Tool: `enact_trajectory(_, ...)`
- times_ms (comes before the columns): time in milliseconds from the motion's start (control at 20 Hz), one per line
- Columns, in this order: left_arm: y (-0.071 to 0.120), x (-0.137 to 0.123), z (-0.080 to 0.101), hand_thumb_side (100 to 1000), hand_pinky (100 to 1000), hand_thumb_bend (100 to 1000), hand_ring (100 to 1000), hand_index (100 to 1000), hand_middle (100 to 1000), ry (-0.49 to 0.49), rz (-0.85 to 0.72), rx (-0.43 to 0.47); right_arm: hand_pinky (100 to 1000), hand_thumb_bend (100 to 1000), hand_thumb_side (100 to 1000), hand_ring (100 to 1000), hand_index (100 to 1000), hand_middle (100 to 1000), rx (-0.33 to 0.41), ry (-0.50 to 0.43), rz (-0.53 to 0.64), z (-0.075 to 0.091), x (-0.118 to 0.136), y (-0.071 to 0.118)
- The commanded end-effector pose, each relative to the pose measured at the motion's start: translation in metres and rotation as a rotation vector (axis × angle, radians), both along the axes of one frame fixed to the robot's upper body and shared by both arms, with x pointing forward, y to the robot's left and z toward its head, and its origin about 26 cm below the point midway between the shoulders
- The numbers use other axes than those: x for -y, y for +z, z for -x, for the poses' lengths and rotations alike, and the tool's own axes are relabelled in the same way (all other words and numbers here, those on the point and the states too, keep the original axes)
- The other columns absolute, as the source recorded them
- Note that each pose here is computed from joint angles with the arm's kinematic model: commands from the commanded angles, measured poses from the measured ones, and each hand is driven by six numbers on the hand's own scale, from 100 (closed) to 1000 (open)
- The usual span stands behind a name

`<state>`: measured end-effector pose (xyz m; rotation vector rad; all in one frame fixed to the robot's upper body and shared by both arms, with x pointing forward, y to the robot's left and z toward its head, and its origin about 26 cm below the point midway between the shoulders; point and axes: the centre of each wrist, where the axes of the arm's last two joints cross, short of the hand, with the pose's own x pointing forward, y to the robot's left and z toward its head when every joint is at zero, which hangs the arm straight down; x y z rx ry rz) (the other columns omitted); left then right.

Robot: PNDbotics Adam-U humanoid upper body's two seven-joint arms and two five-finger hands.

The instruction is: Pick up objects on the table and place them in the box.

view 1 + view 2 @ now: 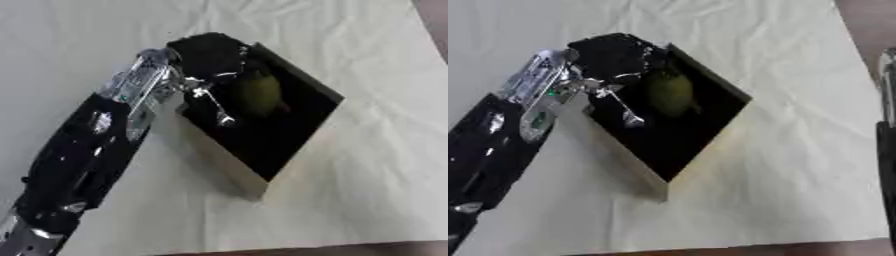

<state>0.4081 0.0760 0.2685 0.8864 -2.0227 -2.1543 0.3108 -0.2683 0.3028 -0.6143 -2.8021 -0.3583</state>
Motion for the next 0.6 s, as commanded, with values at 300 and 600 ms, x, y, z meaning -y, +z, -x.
enact_trajectory(300,0.077,-0.037,0.049,317,586,333,694,823,662,-0.030,0.283,0.227,794,398,635,679,832,696,0.036,-0.020,0.017,0.005,0.005,0.008)
enact_trajectory(600,0.099,-0.063,0.063,316,516,351,638,781,604,-0.005,0.481,0.314,794,397,635,679,832,697,0.036,-0.023,0.014,0.005,0.006,0.008)
